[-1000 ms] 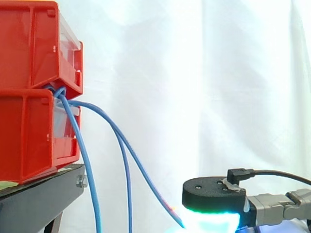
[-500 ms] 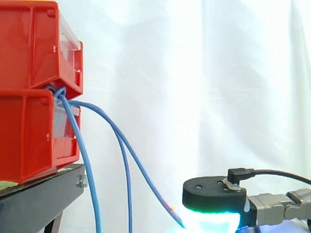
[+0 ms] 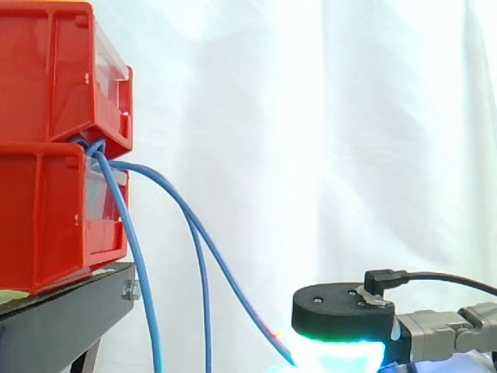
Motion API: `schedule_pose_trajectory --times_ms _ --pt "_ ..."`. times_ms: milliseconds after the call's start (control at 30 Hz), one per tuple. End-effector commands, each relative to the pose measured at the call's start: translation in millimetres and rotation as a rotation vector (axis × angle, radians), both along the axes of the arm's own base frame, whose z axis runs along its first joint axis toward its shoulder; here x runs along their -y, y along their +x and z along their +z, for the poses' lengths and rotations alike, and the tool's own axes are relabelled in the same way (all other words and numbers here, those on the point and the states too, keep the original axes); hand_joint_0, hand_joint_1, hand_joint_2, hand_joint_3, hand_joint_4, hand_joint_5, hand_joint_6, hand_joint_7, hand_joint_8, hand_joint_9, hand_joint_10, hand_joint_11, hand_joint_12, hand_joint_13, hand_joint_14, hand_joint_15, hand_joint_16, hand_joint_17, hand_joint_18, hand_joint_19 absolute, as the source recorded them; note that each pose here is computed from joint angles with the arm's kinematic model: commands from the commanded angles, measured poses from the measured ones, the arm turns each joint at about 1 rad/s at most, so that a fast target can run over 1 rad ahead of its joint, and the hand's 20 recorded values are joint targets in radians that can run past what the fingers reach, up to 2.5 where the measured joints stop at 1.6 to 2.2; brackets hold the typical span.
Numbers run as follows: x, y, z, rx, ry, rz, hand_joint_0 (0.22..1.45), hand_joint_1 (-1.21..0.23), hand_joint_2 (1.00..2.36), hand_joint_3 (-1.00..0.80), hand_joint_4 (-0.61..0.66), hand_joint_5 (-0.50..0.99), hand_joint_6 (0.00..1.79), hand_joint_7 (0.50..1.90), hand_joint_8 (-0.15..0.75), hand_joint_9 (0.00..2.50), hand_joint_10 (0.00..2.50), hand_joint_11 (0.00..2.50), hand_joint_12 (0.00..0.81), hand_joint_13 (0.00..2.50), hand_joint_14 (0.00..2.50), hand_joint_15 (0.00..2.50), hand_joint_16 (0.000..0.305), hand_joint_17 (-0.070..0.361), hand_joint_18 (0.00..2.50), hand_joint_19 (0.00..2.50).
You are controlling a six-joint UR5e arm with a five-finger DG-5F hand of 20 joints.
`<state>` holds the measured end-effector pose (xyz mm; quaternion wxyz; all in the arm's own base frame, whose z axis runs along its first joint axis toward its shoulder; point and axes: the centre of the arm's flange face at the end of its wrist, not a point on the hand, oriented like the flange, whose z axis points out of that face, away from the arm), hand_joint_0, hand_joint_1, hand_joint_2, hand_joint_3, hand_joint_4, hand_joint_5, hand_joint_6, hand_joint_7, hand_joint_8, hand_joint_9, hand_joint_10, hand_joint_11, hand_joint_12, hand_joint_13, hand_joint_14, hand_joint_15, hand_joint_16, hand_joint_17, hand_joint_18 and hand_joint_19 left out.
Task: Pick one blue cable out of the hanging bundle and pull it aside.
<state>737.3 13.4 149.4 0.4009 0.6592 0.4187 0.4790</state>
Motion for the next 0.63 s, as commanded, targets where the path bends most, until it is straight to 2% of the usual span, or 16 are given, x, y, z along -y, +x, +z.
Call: schedule_pose_trajectory --times_ms 0,600 --pt "0.0 0.1 0.3 0.000 0.000 0.000 0.48 -0.80 1.39 -0.01 -0.11 -0.01 0.85 1.08 0.268 0.94 0.00 0.05 0.474 0.81 0.02 0.44 0.077 0.174 0.66 0.62" --pt "-1.2 0.1 0.3 0.000 0.000 0.002 0.48 -0.79 1.42 -0.01 -0.11 -0.01 0.85 1.07 0.268 0.95 0.00 0.05 0.479 0.79 0.02 0.43 0.077 0.173 0.64 0.62"
